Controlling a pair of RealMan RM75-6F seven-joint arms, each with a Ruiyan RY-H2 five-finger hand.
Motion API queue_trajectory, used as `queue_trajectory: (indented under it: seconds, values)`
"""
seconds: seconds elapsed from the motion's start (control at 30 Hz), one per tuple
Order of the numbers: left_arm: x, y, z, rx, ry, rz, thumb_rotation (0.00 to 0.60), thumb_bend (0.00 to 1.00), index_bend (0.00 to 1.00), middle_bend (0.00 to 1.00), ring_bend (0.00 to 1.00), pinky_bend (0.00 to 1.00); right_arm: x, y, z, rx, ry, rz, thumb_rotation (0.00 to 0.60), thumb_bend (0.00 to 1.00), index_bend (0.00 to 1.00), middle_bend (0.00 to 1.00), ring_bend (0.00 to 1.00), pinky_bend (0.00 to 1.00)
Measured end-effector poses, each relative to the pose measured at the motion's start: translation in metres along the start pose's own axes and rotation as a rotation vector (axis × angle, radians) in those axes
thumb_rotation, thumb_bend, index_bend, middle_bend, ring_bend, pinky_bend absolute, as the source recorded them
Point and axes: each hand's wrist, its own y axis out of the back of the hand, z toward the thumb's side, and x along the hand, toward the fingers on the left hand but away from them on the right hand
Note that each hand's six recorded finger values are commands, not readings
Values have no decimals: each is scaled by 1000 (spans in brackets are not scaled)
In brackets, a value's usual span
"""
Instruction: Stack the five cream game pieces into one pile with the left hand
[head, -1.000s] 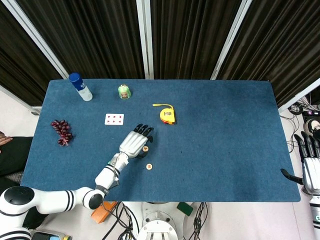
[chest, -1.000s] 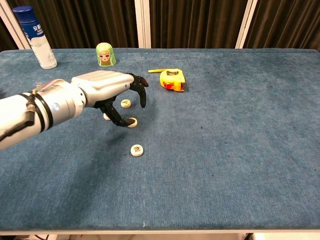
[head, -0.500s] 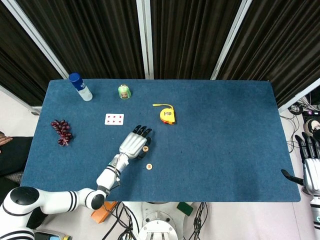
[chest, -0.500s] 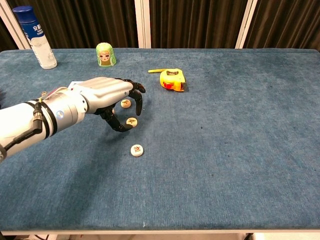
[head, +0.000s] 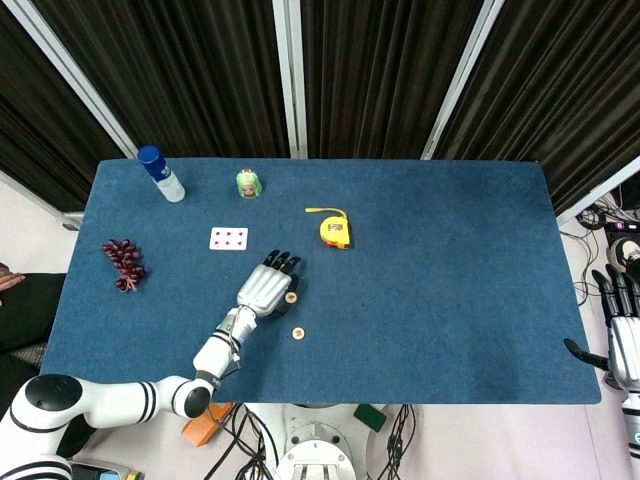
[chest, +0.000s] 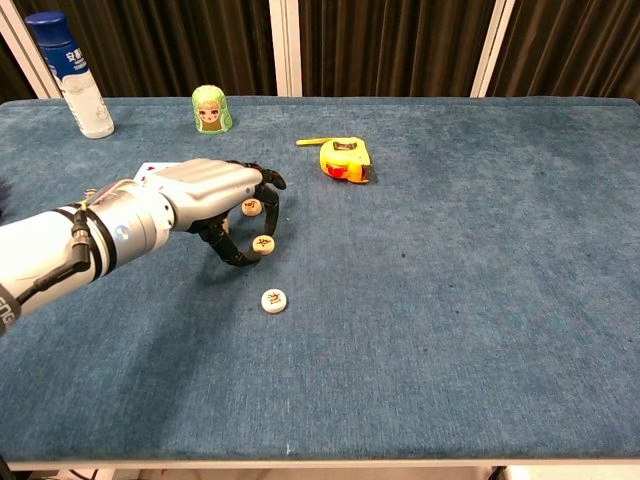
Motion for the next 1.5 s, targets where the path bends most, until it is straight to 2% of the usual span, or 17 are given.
queue_trajectory:
  seconds: [0.13, 0.27, 0.5, 0.63, 1.0, 1.5]
  values:
    - [0, 1, -1, -15, 1, 12, 600, 359, 518, 89, 0, 0, 0, 0, 0, 0, 0, -1, 600, 173, 0, 44, 0, 89]
    - [0, 7, -2, -49, 2, 29, 600, 362, 525, 92, 0, 0, 0, 2, 1, 1, 1, -5, 600, 174, 0, 44, 0, 89]
    - [-5, 32, -17, -114, 20, 76, 600, 357, 525, 92, 0, 0, 0, 3, 1, 2, 2, -7, 600, 173, 0, 44, 0, 89]
    - [-8, 39, -29, -110, 44, 72, 600, 350, 522, 91, 0, 0, 0, 1, 2, -1, 3, -4, 600, 174, 0, 44, 0, 89]
    - [-10, 26, -45, -85, 102, 5, 600, 325, 491, 81, 0, 0, -1, 1, 2, -1, 7, -6, 600, 173, 0, 44, 0, 88]
    - [-11, 23, -52, -74, 121, -7, 600, 322, 479, 75, 0, 0, -1, 0, 2, -1, 3, -4, 600, 174, 0, 44, 0, 83]
